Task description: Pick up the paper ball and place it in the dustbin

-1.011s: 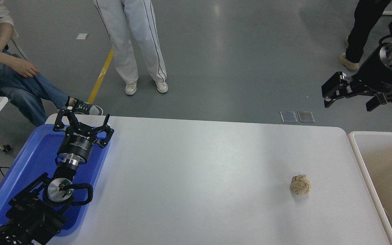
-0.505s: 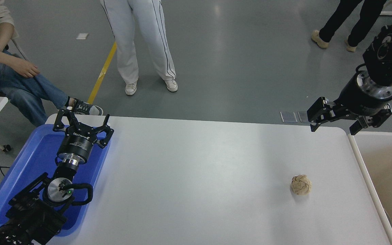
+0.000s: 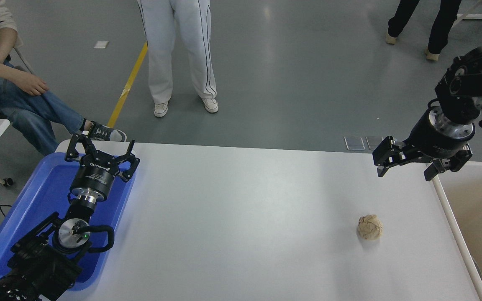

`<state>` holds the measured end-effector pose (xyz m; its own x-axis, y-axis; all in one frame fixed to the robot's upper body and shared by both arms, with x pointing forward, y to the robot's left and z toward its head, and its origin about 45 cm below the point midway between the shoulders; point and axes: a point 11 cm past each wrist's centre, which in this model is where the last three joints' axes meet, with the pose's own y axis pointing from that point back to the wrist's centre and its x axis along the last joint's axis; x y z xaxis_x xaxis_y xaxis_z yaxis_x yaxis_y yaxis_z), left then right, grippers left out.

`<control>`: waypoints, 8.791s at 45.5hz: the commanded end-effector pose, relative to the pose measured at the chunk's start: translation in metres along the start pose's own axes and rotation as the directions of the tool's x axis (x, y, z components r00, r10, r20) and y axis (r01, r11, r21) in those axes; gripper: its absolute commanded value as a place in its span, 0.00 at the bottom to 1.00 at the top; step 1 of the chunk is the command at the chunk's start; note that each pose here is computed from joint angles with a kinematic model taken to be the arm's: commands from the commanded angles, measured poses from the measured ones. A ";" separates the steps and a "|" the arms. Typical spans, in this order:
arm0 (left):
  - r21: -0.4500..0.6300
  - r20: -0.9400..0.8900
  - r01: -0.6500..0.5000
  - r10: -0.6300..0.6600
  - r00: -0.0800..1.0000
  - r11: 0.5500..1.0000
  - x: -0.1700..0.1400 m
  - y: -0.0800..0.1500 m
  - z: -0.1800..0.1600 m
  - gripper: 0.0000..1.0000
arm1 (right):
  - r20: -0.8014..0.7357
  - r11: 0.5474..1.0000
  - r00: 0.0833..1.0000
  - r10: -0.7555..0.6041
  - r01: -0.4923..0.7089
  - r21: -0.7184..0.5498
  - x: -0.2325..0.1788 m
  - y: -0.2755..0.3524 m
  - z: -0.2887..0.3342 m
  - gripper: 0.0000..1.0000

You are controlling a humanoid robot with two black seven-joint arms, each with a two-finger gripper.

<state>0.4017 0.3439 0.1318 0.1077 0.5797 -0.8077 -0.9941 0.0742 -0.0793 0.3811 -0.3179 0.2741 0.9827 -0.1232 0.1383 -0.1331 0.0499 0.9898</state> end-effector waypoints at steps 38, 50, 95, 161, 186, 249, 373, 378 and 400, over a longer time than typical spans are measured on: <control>0.000 0.000 0.000 0.000 1.000 1.000 0.000 0.000 0.000 1.00 | -0.013 1.000 1.000 -0.017 0.017 -0.024 -0.046 -0.138 0.028 1.00; 0.000 0.000 0.000 0.000 1.000 1.000 0.000 0.000 0.000 1.00 | 0.002 0.999 1.000 -0.011 0.011 0.036 -0.049 -0.150 0.012 1.00; -0.001 0.000 -0.001 0.001 1.000 1.000 0.001 0.001 0.000 1.00 | 0.065 0.992 0.990 0.123 -0.125 0.022 -0.040 -0.196 0.017 1.00; -0.001 -0.001 0.002 -0.002 1.000 1.000 0.000 0.000 0.000 1.00 | 0.059 0.984 0.982 0.178 -0.179 0.008 -0.052 -0.212 0.023 0.98; -0.001 -0.001 0.002 -0.002 1.000 1.000 0.000 0.000 0.000 1.00 | 0.087 0.993 0.990 0.112 -0.115 0.033 -0.068 -0.214 0.017 0.10; 0.000 -0.001 0.002 -0.002 1.000 1.000 0.000 0.000 0.000 1.00 | 0.076 0.995 0.993 -0.089 0.085 0.053 -0.066 -0.136 0.030 0.00; 0.000 0.000 0.000 0.000 1.000 1.000 0.000 0.000 0.000 1.00 | 0.163 0.973 0.966 0.200 -0.176 -0.149 0.002 0.145 0.135 0.00; -0.001 -0.001 0.000 0.000 1.000 1.000 0.000 0.000 0.000 1.00 | 0.215 0.974 0.956 0.200 -0.170 -0.150 -0.006 0.142 0.156 0.00; -0.001 -0.001 0.000 0.000 1.000 1.000 0.000 0.000 0.000 1.00 | 0.401 0.963 0.888 0.227 -0.144 -0.227 -0.051 0.126 0.262 0.00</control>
<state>0.4017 0.3439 0.1318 0.1077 0.5795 -0.8078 -0.9941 0.0740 -0.0795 0.3091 -0.5217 0.4126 0.8352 -0.4180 0.3574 -0.2647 0.2641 0.9275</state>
